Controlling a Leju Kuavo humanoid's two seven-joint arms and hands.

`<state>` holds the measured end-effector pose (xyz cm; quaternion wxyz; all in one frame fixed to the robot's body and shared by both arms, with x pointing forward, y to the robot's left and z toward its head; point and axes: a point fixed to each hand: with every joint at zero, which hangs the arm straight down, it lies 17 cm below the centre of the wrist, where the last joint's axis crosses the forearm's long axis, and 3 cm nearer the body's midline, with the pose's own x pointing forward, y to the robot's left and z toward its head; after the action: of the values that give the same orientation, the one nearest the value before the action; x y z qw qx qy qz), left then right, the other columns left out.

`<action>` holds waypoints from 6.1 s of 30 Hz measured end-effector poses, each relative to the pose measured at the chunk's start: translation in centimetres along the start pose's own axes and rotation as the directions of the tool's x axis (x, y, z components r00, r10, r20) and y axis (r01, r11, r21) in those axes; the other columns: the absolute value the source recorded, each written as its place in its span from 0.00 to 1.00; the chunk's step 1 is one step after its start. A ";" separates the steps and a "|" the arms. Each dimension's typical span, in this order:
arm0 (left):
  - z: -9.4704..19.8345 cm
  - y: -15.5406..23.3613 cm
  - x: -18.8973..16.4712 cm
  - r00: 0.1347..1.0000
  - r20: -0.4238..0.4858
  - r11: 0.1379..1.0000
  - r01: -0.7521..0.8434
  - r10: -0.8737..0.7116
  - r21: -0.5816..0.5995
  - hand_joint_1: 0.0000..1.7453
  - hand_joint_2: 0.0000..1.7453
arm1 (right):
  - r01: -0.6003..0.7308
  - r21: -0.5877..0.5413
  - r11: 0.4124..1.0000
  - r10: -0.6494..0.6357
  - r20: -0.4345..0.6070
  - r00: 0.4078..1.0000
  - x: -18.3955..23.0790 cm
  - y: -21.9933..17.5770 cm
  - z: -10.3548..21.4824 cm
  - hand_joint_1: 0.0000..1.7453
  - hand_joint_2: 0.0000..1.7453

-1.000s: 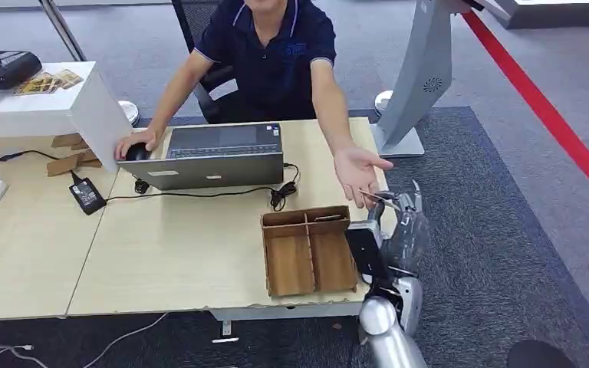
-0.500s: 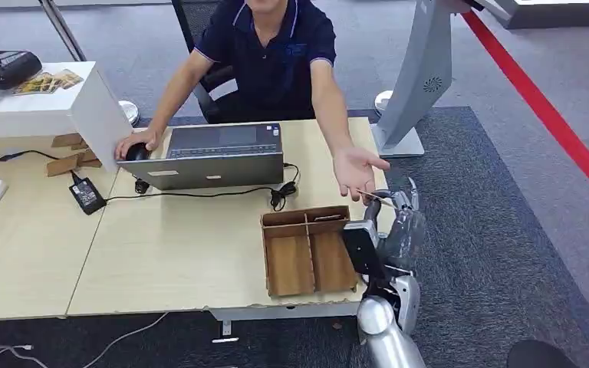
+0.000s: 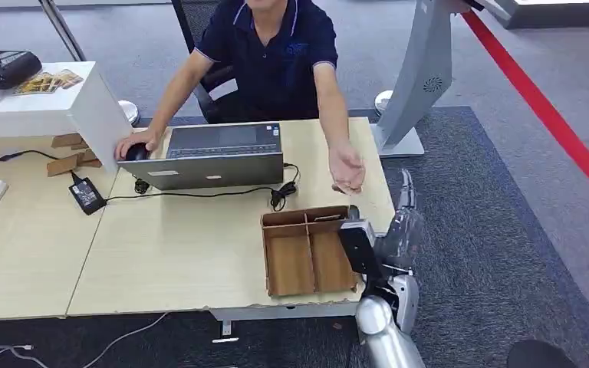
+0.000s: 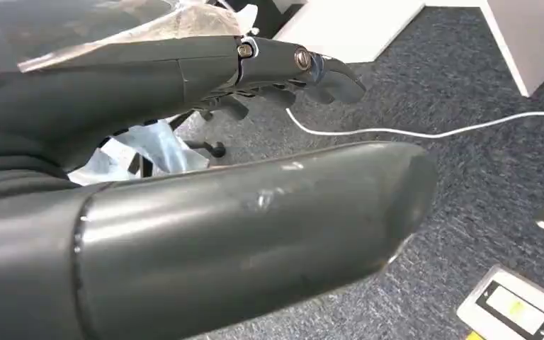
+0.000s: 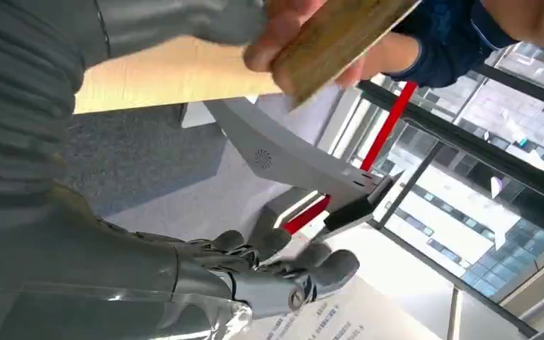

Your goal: Pass the card to the sensor for recognition and then transmit it.

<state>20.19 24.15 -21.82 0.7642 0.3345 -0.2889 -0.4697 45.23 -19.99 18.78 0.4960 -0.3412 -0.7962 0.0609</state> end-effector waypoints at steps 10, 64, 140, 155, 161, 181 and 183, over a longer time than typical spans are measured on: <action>0.0 0.0 -0.2 1.000 -0.011 1.000 -0.008 0.008 -0.002 0.00 0.00 | -0.009 0.012 1.000 0.009 -0.013 1.000 -0.4 0.3 0.2 0.00 1.00; 0.1 -0.1 0.7 0.999 0.031 1.000 0.022 -0.022 0.000 0.00 0.00 | -0.233 0.221 0.947 0.214 0.105 0.971 1.6 7.3 2.6 0.00 1.00; -0.1 0.4 1.7 0.997 0.067 0.999 0.034 -0.035 0.010 0.00 0.00 | -0.402 0.256 0.879 0.382 0.124 0.916 -1.0 8.1 1.1 0.00 1.00; -0.1 0.4 1.9 0.996 0.077 0.999 0.042 -0.043 0.011 0.00 0.00 | -0.408 0.256 0.876 0.387 0.131 0.913 -1.0 8.1 1.1 0.00 1.00; -0.1 0.3 1.9 0.996 0.077 0.999 0.042 -0.042 0.011 0.00 0.00 | -0.411 0.257 0.875 0.388 0.137 0.911 -1.0 8.1 1.1 0.00 1.00; -0.2 0.4 1.9 0.997 0.071 0.999 0.034 -0.034 0.010 0.00 0.00 | -0.421 0.265 0.868 0.394 0.149 0.907 -0.9 8.5 1.4 0.00 1.00; -0.2 0.4 1.9 0.997 0.071 0.999 0.034 -0.034 0.010 0.00 0.00 | -0.422 0.269 0.865 0.396 0.147 0.906 -1.0 8.6 1.5 0.00 1.00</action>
<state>21.28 22.65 -21.36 0.7439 0.3259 -0.3122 -0.4929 48.37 -13.69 13.56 0.4818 -0.4214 -0.7083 0.2977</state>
